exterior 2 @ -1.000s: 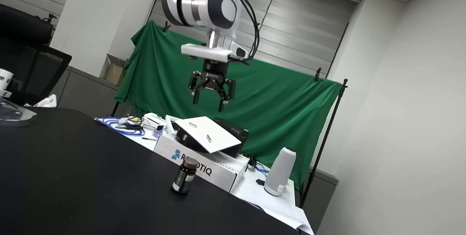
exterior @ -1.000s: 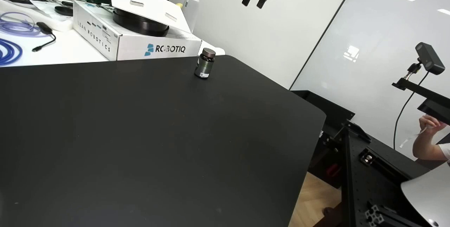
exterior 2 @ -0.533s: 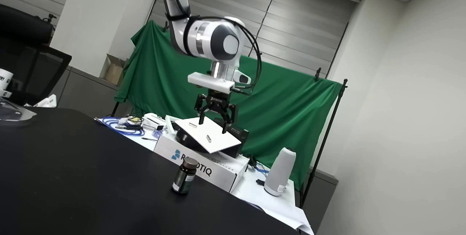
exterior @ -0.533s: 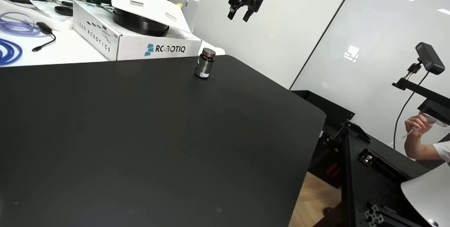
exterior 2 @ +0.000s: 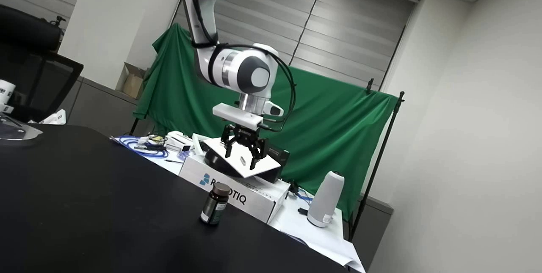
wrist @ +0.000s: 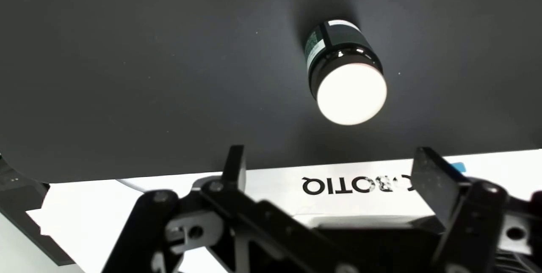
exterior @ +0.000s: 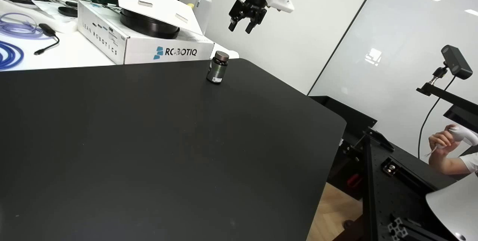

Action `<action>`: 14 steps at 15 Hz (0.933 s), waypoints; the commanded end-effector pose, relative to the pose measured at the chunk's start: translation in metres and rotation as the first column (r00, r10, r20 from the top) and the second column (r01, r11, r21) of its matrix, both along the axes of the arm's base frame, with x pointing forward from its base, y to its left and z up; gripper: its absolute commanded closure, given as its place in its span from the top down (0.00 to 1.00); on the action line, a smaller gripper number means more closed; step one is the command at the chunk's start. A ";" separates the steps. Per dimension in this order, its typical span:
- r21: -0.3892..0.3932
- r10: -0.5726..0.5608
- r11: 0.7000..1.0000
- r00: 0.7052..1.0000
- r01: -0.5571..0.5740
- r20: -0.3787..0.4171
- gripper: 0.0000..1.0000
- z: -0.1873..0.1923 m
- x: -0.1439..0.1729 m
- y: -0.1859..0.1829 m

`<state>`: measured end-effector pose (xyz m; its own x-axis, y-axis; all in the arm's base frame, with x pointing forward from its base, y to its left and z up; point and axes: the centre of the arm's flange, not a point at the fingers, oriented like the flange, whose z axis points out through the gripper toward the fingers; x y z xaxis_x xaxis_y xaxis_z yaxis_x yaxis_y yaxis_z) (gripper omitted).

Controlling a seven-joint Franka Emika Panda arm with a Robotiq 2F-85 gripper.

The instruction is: Move the bottle to the right side of the table

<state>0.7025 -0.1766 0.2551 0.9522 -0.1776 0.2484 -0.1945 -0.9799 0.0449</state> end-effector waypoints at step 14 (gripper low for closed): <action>0.012 -0.022 1.000 0.999 0.023 -0.035 1.00 -0.083 0.034 0.026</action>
